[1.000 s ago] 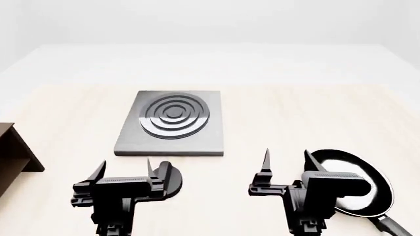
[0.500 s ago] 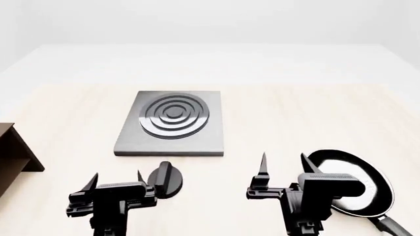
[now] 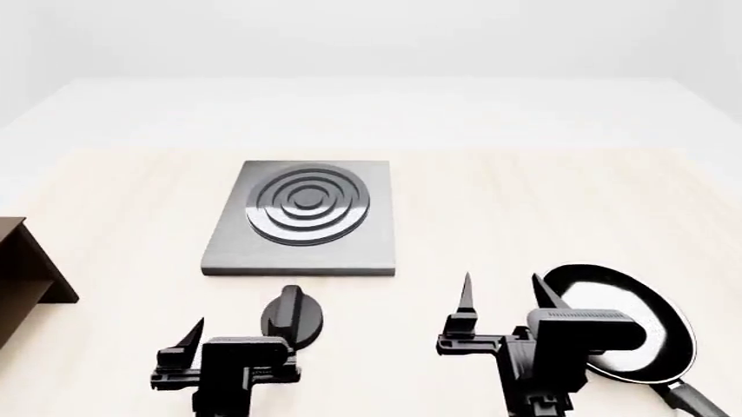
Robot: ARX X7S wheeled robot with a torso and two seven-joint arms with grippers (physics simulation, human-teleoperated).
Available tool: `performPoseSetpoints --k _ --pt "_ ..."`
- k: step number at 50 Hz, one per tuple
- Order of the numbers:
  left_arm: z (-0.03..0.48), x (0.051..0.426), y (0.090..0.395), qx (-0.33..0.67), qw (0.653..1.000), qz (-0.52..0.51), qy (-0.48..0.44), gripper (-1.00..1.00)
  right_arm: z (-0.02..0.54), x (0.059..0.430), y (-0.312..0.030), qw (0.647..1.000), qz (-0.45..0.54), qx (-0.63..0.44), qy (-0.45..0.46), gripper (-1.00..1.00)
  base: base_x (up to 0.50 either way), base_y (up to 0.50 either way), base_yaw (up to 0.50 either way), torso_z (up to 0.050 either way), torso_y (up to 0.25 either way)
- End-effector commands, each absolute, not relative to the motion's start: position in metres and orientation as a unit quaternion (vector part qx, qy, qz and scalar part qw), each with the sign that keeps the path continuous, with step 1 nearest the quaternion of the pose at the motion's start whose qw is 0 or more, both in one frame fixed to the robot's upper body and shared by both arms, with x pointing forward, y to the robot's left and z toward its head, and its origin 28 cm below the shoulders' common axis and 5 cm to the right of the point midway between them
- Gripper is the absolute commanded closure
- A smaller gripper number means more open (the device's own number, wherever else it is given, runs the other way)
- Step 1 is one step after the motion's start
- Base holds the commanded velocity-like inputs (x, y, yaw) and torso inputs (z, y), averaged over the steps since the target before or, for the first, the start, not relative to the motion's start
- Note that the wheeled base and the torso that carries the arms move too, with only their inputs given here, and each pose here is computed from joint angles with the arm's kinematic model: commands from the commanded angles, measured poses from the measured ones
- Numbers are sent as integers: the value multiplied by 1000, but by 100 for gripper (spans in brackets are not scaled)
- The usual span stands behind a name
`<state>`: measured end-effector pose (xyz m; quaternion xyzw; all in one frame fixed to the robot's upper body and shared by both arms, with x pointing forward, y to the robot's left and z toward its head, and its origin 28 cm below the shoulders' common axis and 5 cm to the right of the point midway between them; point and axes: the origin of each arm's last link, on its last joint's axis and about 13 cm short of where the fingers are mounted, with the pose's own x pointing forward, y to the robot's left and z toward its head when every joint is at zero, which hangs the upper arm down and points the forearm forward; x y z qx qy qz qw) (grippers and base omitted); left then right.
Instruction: Turn on the stove and put the frying pan on it.
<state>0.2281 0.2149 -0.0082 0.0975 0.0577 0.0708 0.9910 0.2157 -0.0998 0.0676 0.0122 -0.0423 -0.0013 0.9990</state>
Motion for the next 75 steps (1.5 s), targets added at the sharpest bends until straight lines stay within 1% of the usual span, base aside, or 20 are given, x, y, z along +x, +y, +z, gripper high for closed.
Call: performPoseSetpoints --k 1,7,10,14,17,22,28,38,42,48,50,53,55,58,73,75 --pt "-6 230 186 103 993 -3 56 -100 65 215 -103 999 -7 8 -45 -100 0 0 0 0 0" --pt "7 231 173 99 994 -37 38 -100 64 214 -106 999 -11 7 -43 -100 0 0 0 0 0" --pt "11 226 162 105 991 -72 29 -100 63 214 -106 999 -11 5 -41 -100 0 0 0 0 0" --pt "12 221 154 108 989 -94 24 -100 64 214 -106 999 -9 3 -40 -100 0 0 0 0 0" --pt "17 221 154 103 990 -97 20 -100 64 214 -106 999 -9 2 -40 -100 0 0 0 0 0" --pt "39 218 163 69 995 -78 6 -100 62 215 -106 1000 -4 -3 -27 -100 0 0 0 0 0" --pt "62 208 182 60 998 -31 -13 -100 61 217 -105 1000 21 -4 7 -100 0 0 0 0 0" --pt "79 200 199 64 998 16 -23 -100 75 220 -109 999 29 -29 -1 -100 0 0 0 0 0" --pt "81 197 202 65 997 23 -27 -100 81 221 -111 999 39 -37 -5 -100 0 0 0 0 0" --pt "80 197 206 66 997 31 -28 -100 88 222 -117 994 71 -77 15 -100 0 0 0 0 0" --pt "79 197 206 65 997 32 -28 -100 92 223 -119 992 92 -76 28 -100 0 0 0 0 0" --pt "76 198 207 63 997 32 -26 -100 102 223 -121 990 116 -69 46 -100 0 0 0 0 0" --pt "74 198 207 66 997 29 -25 -100 111 225 -123 988 124 -87 38 -100 0 0 0 0 0" --pt "71 199 208 63 997 29 -24 -100 123 226 -125 984 135 -103 55 -100 0 0 0 0 0" --pt "68 205 215 66 996 38 -39 -100 154 230 -138 961 142 -224 83 -100 0 0 0 0 0" --pt "68 205 217 65 996 42 -44 -100 161 232 -143 957 137 -236 103 -100 0 0 0 0 0"
